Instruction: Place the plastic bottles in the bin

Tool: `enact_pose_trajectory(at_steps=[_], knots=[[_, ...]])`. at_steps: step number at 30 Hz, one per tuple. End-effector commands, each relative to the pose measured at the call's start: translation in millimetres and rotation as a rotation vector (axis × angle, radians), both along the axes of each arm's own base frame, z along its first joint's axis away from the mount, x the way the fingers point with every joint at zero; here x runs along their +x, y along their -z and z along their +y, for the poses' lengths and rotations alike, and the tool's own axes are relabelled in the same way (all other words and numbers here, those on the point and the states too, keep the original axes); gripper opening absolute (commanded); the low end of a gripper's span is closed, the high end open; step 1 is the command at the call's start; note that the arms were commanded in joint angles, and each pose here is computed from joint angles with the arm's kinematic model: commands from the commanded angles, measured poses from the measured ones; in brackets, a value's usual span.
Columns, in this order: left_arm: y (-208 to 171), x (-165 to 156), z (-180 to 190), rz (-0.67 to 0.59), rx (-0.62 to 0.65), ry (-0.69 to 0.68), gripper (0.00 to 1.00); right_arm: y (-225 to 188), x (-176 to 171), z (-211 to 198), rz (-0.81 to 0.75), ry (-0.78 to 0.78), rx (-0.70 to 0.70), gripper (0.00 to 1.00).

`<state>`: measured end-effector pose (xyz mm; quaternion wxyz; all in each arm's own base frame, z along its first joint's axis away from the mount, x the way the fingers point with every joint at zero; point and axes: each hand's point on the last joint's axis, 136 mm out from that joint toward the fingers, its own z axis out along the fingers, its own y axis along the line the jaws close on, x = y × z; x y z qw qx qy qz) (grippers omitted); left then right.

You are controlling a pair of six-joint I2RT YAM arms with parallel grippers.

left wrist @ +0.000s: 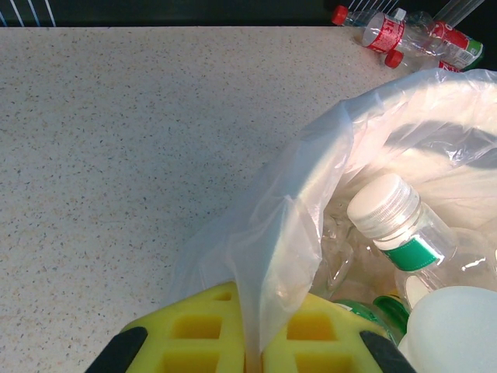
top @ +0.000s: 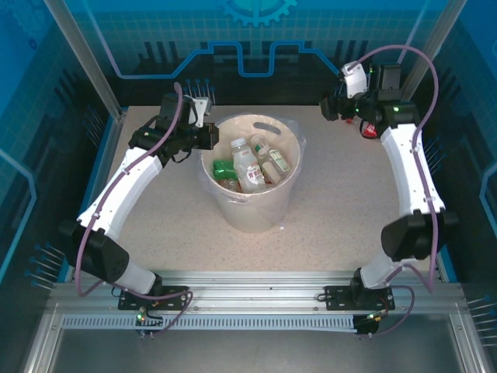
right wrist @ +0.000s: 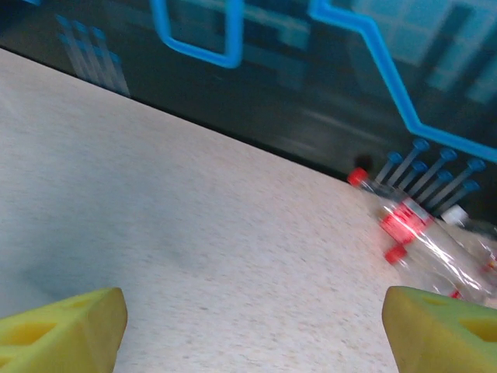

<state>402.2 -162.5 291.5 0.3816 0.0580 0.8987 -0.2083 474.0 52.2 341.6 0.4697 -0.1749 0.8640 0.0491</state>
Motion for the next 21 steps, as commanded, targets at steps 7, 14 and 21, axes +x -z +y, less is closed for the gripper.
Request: enact_pose_trajectory(at_steps=[7, 14, 21], knots=[[20, -17, -7, 0.105, -0.035, 0.016, 0.0, 133, 89, -116, 0.233, 0.268, -0.265, 0.89], [25, -15, -9, 0.116, -0.037, 0.015, 0.0, 194, 130, -163, 0.303, 0.382, -0.405, 0.93], [30, -12, -8, 0.125, -0.033, 0.012, 0.0, 233, 144, -193, 0.336, 0.425, -0.449, 0.95]])
